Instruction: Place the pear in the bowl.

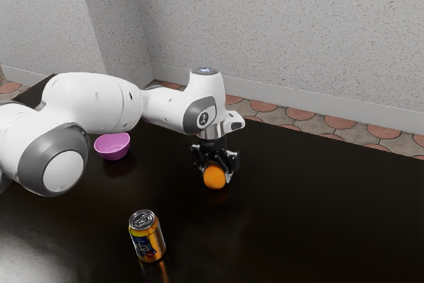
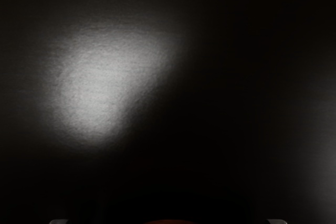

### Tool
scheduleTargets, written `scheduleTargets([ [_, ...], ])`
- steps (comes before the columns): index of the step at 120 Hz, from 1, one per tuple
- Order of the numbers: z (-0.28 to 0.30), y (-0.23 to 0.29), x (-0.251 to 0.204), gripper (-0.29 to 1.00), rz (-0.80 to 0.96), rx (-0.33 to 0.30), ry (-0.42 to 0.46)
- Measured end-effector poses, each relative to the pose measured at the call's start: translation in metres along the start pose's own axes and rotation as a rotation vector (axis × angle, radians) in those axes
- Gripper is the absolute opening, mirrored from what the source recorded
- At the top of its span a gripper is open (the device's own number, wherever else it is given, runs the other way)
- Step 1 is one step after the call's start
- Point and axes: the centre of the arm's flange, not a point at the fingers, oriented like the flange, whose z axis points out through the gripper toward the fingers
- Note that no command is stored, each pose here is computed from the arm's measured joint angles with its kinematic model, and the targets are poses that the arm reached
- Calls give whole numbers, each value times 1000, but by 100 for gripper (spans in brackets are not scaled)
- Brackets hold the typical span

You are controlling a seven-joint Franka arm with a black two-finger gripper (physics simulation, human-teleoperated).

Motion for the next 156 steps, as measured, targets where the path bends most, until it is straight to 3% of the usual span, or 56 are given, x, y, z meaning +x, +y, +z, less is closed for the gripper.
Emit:
scheduleTargets([
  [68, -33, -16, 0, 36, -7, 5, 7],
  [156, -106, -168, 20, 29, -73, 33, -28],
])
